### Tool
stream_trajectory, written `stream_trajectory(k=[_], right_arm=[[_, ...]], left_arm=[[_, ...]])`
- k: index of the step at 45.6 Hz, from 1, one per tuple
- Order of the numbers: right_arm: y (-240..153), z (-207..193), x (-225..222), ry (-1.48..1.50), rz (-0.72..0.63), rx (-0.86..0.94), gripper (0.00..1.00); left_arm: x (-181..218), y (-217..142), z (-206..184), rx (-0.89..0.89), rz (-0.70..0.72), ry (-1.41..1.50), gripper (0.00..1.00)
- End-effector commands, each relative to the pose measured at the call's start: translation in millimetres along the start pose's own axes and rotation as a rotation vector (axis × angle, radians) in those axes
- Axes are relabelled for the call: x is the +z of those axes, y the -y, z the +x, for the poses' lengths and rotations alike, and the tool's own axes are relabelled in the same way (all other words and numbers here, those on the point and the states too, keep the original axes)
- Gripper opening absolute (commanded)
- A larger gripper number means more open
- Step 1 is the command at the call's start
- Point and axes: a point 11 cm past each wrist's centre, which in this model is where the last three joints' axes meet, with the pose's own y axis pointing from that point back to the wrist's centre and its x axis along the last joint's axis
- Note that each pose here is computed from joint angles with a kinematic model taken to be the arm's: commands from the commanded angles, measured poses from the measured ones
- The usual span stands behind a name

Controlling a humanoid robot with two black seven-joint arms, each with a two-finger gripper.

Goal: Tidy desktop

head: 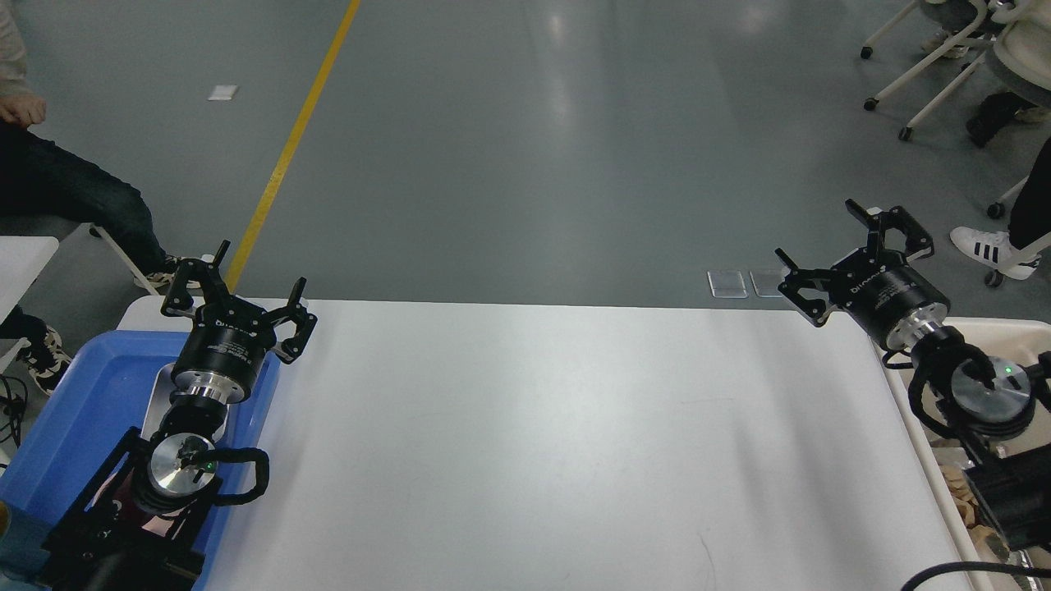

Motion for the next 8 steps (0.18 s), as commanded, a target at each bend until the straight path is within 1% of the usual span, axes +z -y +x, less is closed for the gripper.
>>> stream_trajectory(k=[1, 3, 8], right_arm=[[-34.4, -1.8, 2.9, 0.077, 0.081, -0.071, 1.0], [-44.2, 3.5, 2.7, 0.096, 0.106, -0.063, 1.0], [-52.0, 12.6, -3.8, 0.117, 0.156, -0.045, 1.0]], left_arm=[[-2.1, -9.5, -2.4, -0.01, -0.001, -0.008, 0.97], [-4.0, -14.2, 0.2, -0.004, 0.003, -0.009, 0.97], [-6.0, -23.8, 7.2, 0.014, 0.005, -0.014, 0.97]])
